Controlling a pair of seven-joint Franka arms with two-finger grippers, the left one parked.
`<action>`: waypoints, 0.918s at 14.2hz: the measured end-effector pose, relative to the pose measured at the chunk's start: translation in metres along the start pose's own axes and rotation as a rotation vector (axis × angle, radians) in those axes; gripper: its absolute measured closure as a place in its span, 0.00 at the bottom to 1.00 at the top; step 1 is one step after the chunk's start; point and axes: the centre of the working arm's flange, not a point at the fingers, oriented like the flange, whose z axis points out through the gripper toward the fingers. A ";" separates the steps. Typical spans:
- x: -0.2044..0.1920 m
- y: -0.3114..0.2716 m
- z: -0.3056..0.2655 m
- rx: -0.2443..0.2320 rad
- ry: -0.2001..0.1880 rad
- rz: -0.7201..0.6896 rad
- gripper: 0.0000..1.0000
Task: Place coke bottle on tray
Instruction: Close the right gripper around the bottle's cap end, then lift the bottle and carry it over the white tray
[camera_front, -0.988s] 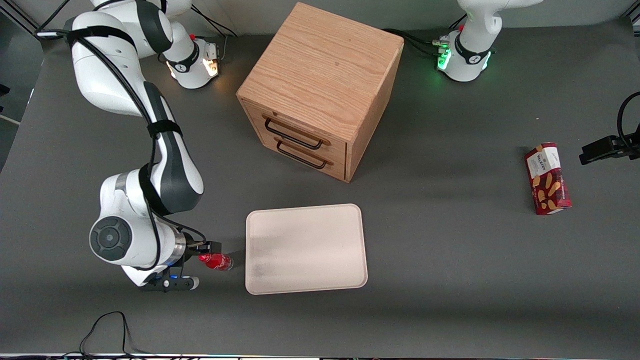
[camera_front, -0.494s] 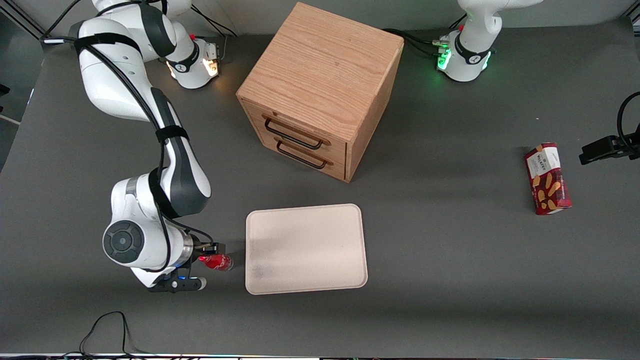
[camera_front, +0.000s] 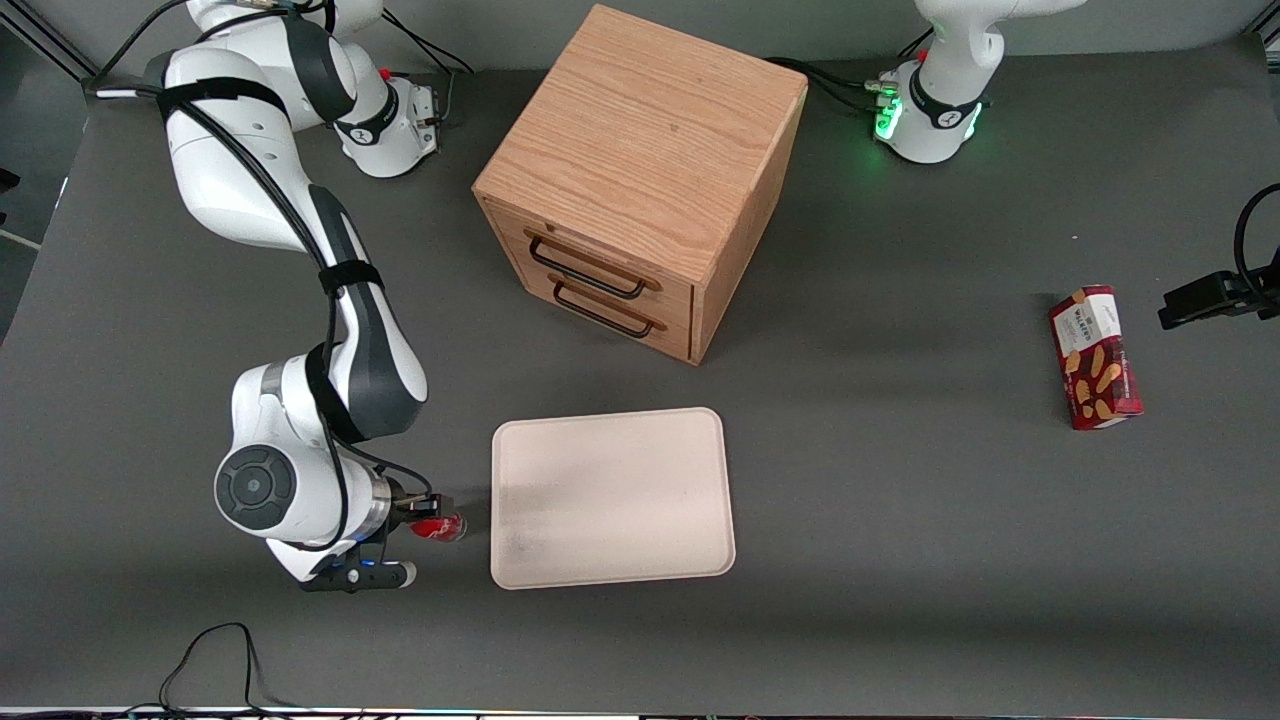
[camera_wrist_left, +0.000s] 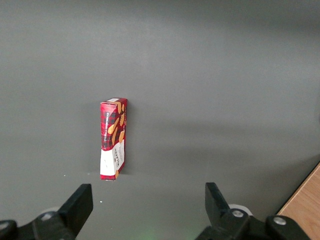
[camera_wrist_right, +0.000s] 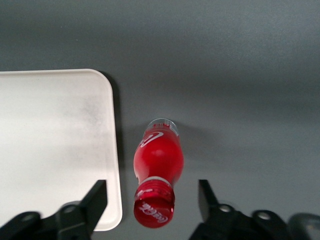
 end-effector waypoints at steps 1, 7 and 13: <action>0.000 0.000 -0.001 0.000 0.001 0.000 0.38; 0.001 0.000 -0.002 0.000 0.003 0.047 0.69; -0.011 0.003 -0.009 -0.024 -0.094 0.060 0.69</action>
